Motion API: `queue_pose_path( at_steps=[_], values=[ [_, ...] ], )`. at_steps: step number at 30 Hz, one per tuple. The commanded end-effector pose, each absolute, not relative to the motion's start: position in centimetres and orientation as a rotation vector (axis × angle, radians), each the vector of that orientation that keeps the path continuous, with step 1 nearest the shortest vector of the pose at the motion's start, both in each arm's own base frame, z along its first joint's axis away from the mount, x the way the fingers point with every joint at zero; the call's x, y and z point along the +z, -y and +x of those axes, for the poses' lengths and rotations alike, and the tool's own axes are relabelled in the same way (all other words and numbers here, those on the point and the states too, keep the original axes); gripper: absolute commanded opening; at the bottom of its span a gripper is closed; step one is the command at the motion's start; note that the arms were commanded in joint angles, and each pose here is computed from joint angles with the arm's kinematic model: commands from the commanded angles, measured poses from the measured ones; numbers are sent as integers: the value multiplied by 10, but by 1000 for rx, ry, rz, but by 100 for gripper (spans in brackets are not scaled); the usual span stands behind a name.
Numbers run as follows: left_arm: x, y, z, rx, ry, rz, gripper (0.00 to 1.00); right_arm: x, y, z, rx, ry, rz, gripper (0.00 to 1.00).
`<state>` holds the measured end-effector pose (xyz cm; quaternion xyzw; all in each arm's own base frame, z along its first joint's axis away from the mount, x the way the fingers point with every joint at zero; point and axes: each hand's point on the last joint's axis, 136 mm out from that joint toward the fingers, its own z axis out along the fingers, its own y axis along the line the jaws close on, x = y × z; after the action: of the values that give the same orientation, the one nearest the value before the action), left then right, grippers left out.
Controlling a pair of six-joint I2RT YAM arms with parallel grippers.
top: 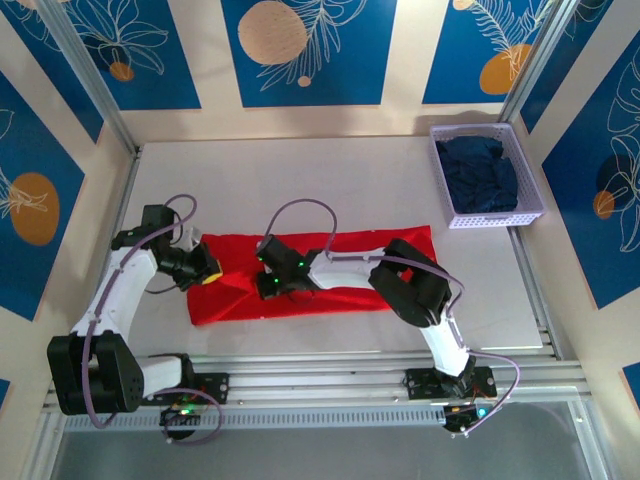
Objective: Fold the inside-out t-shirt
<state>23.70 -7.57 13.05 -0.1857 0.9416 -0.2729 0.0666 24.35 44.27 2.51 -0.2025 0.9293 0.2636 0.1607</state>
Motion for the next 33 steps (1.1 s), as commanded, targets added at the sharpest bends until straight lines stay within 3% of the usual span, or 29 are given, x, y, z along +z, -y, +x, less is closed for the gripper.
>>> queue_pose_path(
  at_steps=[1,13,28,31,33],
  values=[
    [133,72,234,-805,-2826,-538,0,45,-431,234,755,-2644,-573,1],
    [102,76,217,-841,-2853,-642,0,59,-397,210,696,-2719,-651,3],
    [79,86,198,-800,-2985,-674,0,62,-369,212,640,-2786,-660,3],
    [74,92,191,-805,-3033,-679,5,59,-367,211,650,-2806,-665,6],
    [72,93,187,-803,-3051,-695,14,55,-365,208,646,-2827,-673,6]
  ],
)
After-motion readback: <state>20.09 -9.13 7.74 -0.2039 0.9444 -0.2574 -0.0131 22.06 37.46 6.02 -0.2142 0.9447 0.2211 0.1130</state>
